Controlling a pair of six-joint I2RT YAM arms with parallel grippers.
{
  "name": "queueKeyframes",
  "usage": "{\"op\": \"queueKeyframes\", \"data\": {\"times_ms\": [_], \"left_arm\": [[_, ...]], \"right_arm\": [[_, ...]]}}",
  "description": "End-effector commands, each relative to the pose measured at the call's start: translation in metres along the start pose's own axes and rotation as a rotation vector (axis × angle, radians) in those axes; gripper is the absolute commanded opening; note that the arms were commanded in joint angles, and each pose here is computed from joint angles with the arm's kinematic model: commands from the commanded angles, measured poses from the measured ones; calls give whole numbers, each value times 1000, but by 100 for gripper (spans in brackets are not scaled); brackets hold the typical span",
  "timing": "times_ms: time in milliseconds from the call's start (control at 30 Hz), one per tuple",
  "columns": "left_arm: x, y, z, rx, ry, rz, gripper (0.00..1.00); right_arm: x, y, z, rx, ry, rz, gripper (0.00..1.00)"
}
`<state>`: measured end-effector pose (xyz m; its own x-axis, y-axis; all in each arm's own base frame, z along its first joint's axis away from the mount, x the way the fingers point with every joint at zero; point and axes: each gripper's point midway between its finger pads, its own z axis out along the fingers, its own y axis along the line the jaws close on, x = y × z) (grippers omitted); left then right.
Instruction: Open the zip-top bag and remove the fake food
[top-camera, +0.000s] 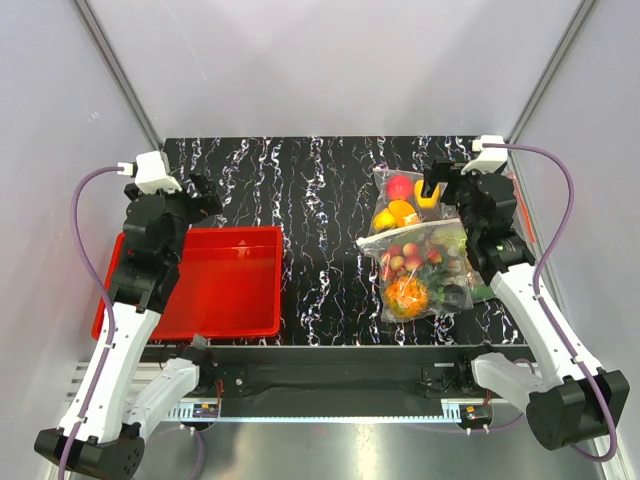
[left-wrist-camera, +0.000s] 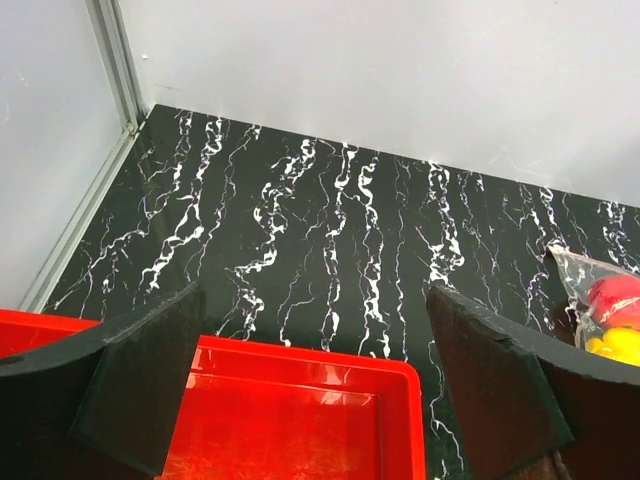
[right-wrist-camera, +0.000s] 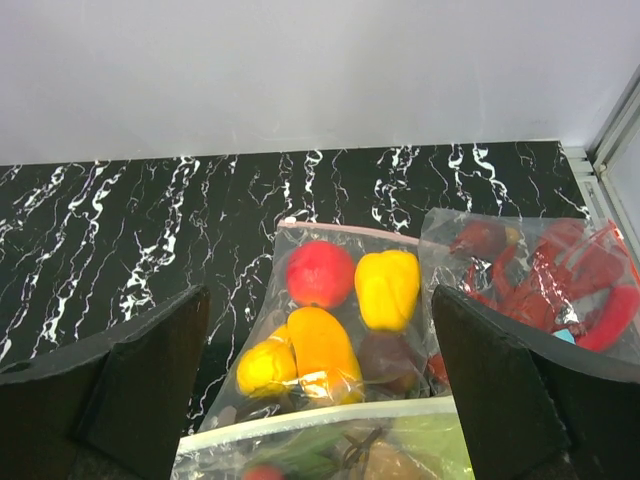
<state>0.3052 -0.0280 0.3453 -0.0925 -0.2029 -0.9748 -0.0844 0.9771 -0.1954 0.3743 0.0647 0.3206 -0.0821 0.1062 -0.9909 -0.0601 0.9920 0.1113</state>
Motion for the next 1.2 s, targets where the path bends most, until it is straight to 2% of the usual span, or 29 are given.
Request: {"op": "queueKeyframes", "data": {"times_ms": [0, 133, 267, 400, 567, 700, 833, 1167], "left_arm": [[-25, -1, -6, -4, -63, -23, 99], [-22, -3, -5, 11, -73, -31, 99], [-10, -28, -5, 162, -47, 2, 99], [2, -39, 5, 202, 5, -21, 99], [20, -48, 17, 238, 86, -6, 99], [31, -56, 18, 275, 117, -3, 99], [37, -69, 18, 313, 125, 3, 99], [82, -150, 10, 603, 251, -75, 99]], "right_arm": [[-11, 1, -6, -8, -40, 21, 100], [-7, -3, -6, 14, -26, 21, 100], [2, -17, -4, 77, 28, 15, 100], [24, -36, 0, 35, 131, 91, 100], [55, -50, 1, 83, 233, 127, 100], [92, -52, -2, 119, 392, 182, 100], [116, -57, -10, 167, 457, 219, 100], [162, -73, -12, 277, 582, 275, 100]]}}
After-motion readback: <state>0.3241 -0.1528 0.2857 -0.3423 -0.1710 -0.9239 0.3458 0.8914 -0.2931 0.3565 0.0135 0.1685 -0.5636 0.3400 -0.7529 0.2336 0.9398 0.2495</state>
